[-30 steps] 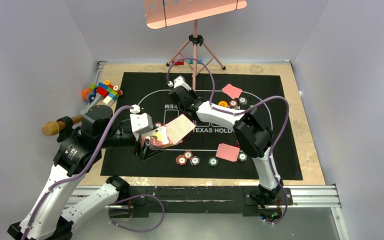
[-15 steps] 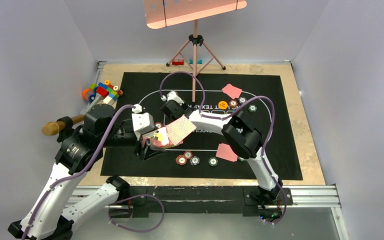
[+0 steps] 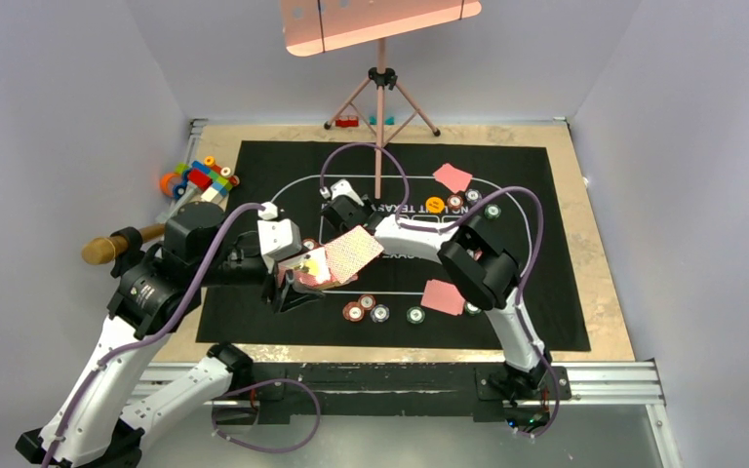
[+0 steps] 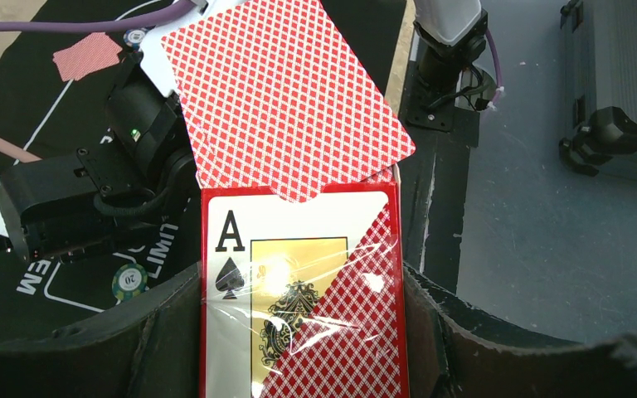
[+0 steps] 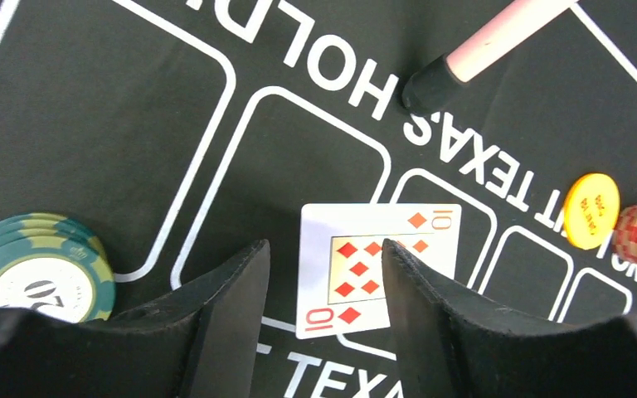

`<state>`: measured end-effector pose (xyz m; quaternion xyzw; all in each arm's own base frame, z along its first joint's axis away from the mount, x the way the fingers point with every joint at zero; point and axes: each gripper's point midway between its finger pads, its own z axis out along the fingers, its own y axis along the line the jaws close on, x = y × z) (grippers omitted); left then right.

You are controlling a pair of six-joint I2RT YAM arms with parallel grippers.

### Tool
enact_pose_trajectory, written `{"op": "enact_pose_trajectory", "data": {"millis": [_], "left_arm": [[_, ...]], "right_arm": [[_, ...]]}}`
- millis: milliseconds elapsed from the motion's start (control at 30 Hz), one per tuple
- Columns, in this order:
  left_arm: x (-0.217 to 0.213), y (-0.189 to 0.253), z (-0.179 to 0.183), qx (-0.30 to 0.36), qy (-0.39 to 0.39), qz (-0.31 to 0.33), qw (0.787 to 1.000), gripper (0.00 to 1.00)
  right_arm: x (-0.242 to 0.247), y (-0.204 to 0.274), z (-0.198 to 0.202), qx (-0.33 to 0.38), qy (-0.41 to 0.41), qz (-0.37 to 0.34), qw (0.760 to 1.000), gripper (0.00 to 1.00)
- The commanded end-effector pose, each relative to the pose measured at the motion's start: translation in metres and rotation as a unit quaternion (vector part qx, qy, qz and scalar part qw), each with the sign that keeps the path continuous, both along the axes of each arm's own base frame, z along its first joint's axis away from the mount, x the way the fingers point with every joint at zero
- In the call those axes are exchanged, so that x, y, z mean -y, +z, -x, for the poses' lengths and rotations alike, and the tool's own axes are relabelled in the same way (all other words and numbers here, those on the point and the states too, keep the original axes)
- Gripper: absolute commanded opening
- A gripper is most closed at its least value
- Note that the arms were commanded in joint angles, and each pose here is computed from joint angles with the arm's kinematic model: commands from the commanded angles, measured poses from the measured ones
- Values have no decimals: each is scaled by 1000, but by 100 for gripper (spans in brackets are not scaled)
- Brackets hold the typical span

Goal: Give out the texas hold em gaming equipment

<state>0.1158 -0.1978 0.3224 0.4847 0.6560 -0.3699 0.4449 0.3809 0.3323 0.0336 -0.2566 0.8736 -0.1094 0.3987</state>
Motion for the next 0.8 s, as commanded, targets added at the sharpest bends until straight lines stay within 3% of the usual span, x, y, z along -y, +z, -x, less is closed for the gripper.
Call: {"op": "enact_pose_trajectory", "data": {"millis": [0,300,600,767], "left_arm": [[3,27,3,29,-11,31,999,0],[1,26,5,32,-11,29,999,0],[1,25,5,34,-12,30,999,0],[1,24,5,36,-13,30,999,0]], "right_arm": [[-20,-9,23,-57,24,-68,996,59],[-19,31,20,-110,13,-207,972,61],[34,159,15,-119,-13,-347,930,73],[68,215,32,-135,-21,-442,886,79]]}}
